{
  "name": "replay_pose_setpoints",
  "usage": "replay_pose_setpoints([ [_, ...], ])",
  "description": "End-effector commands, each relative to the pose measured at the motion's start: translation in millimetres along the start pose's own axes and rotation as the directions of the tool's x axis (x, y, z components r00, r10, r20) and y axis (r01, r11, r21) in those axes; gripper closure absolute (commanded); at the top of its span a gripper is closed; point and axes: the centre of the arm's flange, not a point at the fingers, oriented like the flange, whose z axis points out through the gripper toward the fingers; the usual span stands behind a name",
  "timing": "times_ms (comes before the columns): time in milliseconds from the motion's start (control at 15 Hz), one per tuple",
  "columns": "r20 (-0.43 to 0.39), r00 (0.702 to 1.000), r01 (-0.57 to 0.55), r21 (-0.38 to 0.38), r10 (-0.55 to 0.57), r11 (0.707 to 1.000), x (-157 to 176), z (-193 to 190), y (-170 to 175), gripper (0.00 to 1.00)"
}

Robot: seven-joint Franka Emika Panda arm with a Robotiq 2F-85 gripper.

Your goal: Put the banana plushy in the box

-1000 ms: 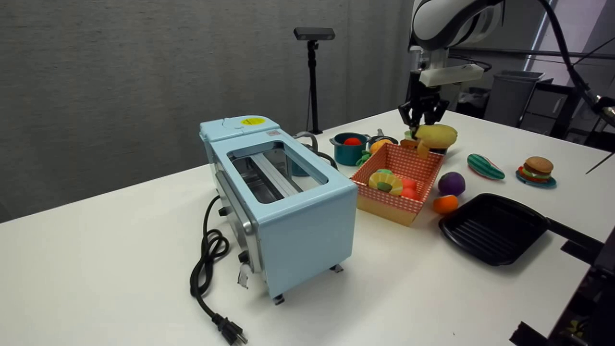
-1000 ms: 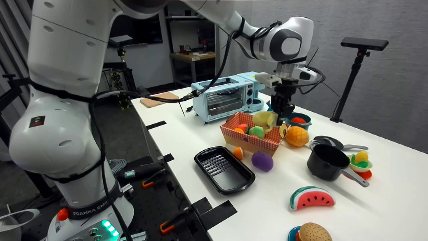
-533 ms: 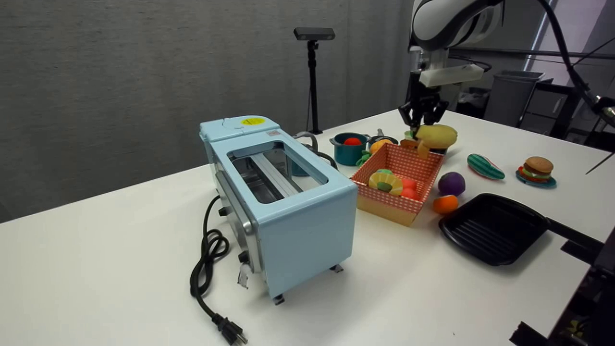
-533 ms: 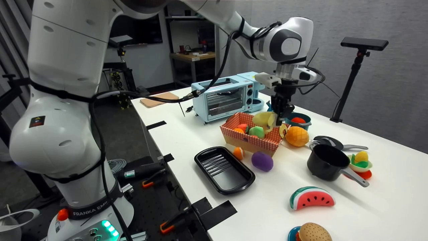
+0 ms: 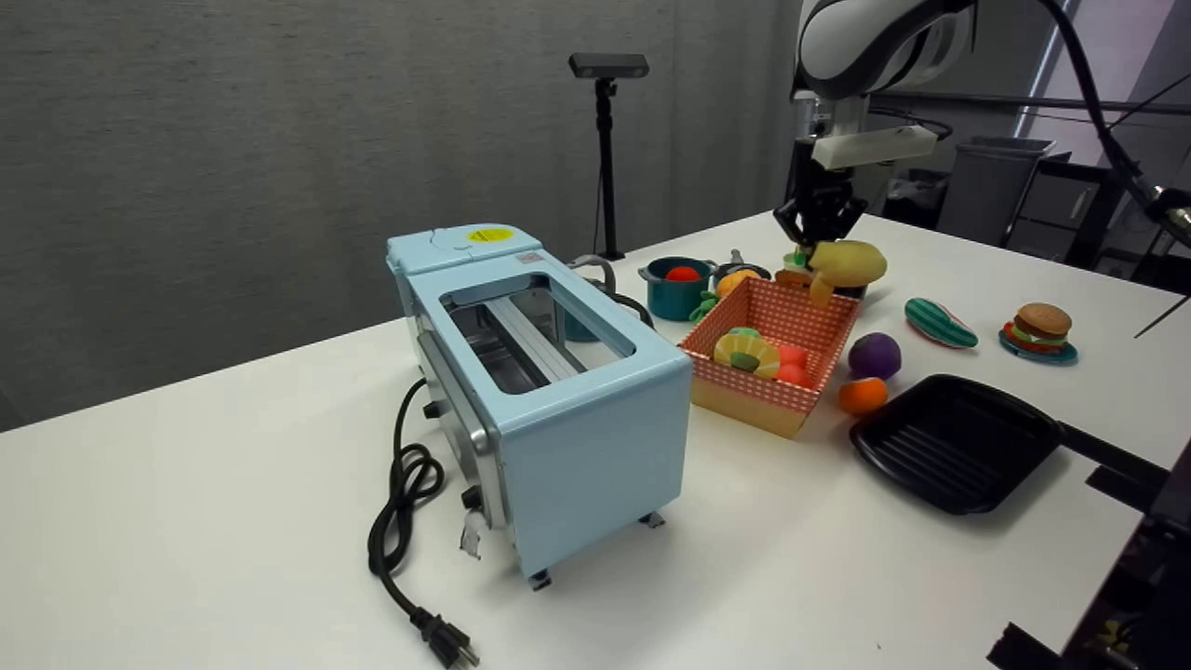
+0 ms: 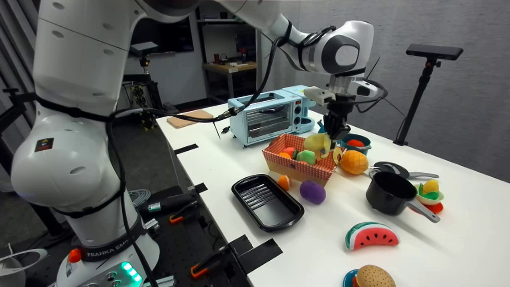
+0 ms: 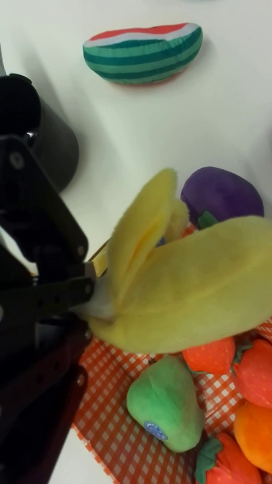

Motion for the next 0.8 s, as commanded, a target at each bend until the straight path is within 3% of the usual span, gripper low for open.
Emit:
replay_pose_setpoints([
  [0,-0.019,1.0,-0.009,-0.019,0.009,1.0,1.0,-0.7,0.9,0.98],
  [67,-0.011,1.0,-0.004,-0.015,0.004,1.0,0.5,-0.6,0.7,0.68],
  [133,-0.014,1.0,-0.003,-0.018,0.002,1.0,0.9,-0.6,0.9,0.67],
  [733,-0.015,1.0,-0.004,-0.025,0.003,1.0,1.1,-0.8,1.8,0.01],
])
